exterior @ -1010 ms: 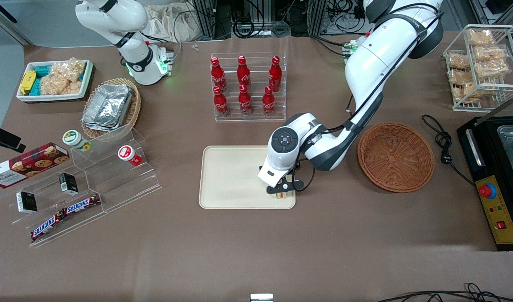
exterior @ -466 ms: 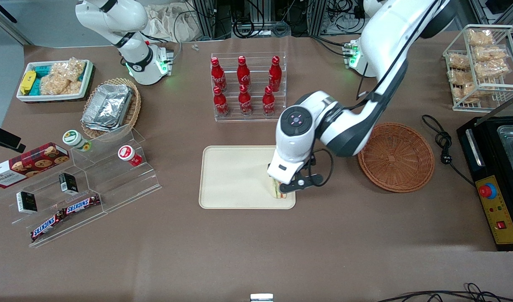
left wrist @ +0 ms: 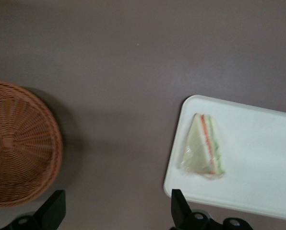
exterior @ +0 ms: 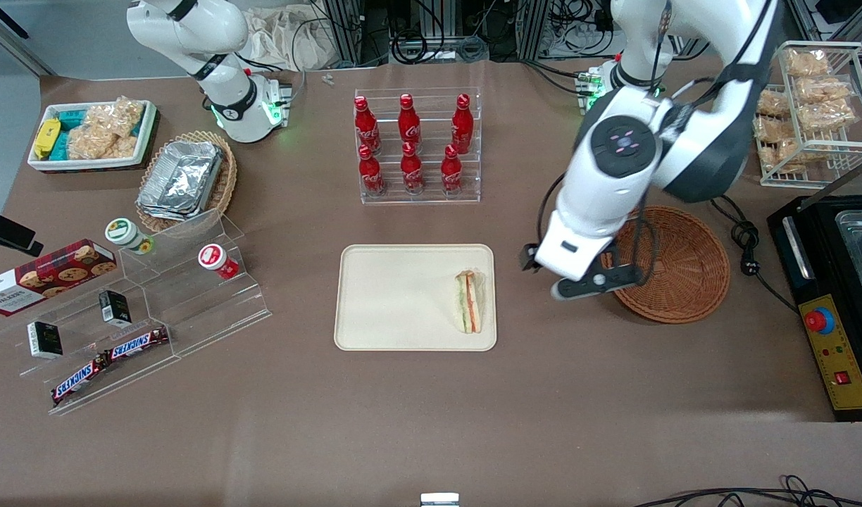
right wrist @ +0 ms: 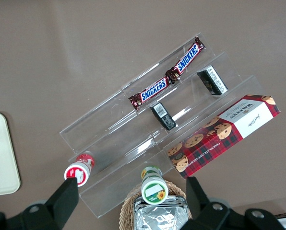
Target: Place sandwich from basket to tray
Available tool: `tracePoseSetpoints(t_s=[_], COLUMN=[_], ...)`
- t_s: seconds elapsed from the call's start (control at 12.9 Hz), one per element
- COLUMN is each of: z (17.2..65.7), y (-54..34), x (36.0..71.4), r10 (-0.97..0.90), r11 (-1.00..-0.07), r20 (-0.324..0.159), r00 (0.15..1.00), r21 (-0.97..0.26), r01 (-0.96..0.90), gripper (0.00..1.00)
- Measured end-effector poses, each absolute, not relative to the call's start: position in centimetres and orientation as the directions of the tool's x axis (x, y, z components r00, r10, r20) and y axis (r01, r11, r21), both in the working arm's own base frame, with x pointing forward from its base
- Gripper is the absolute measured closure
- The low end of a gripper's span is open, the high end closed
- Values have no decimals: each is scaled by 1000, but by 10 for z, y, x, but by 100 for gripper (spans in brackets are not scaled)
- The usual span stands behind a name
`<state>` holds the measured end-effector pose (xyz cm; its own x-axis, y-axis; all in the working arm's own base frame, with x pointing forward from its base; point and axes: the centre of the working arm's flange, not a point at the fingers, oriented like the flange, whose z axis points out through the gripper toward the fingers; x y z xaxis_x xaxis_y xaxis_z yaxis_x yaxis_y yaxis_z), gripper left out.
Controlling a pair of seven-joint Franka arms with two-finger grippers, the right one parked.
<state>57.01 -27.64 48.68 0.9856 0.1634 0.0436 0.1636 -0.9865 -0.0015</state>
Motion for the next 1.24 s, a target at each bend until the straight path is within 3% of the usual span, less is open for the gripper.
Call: tracePoseSetpoints(t_s=[0.23,0.78,1.24], z=[505,529,546], y=[-197,-51,-12], x=[564,558,571], r10=[85,-128,-164], r11=[-996,-991,-986], r20=[30,-111,-89], r00=[996,986,982], r21=[-19,-16,9], r01=[86,-131,-164], gripper=[0,0,0])
